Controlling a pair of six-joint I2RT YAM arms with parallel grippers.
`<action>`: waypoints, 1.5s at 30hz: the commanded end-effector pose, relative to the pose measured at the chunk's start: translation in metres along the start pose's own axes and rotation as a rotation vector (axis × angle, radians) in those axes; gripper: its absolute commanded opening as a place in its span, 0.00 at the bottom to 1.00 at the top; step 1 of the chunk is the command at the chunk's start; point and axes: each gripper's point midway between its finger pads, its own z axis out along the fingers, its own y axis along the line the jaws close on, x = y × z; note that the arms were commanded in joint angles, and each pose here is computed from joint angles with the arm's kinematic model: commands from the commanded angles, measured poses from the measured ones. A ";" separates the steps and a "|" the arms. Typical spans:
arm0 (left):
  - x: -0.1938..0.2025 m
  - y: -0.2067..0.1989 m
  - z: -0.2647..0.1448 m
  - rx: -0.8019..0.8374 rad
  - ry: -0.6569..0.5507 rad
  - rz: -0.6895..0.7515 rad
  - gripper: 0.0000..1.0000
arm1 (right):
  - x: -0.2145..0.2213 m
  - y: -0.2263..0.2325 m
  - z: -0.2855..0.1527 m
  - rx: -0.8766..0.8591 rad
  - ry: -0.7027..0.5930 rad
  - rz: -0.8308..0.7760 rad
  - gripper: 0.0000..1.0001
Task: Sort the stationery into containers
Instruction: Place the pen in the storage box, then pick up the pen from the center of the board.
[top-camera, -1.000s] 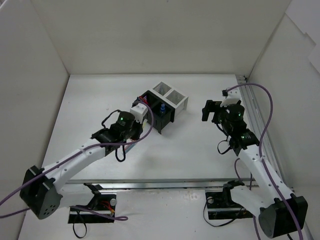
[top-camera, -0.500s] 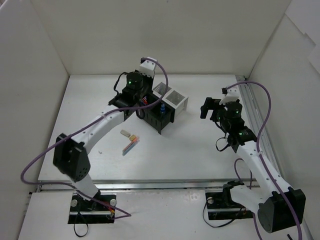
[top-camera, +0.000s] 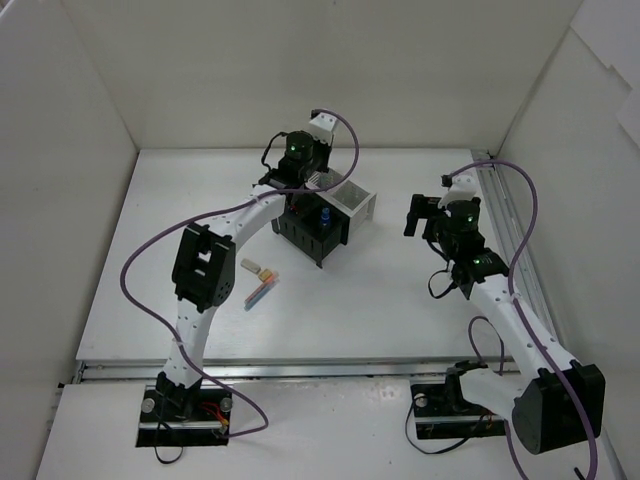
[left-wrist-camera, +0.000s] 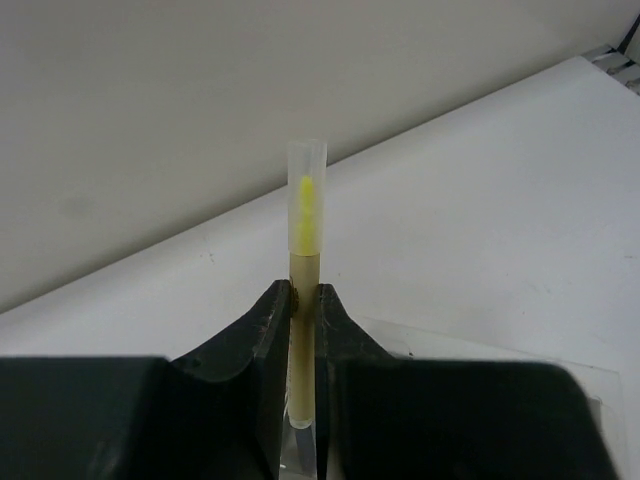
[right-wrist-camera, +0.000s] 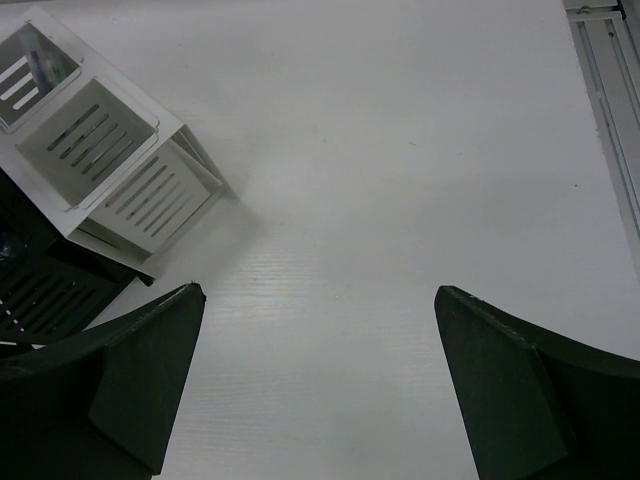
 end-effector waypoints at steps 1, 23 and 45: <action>-0.066 -0.001 -0.013 0.029 -0.169 -0.032 0.00 | -0.037 -0.006 0.001 0.034 -0.102 -0.001 0.98; -0.077 -0.011 -0.118 0.115 -0.106 -0.059 0.74 | -0.038 0.023 -0.016 -0.141 -0.096 -0.002 0.98; 0.178 -0.020 -0.337 -0.004 0.526 -0.384 0.85 | 0.007 0.091 -0.019 -0.366 0.068 0.015 0.98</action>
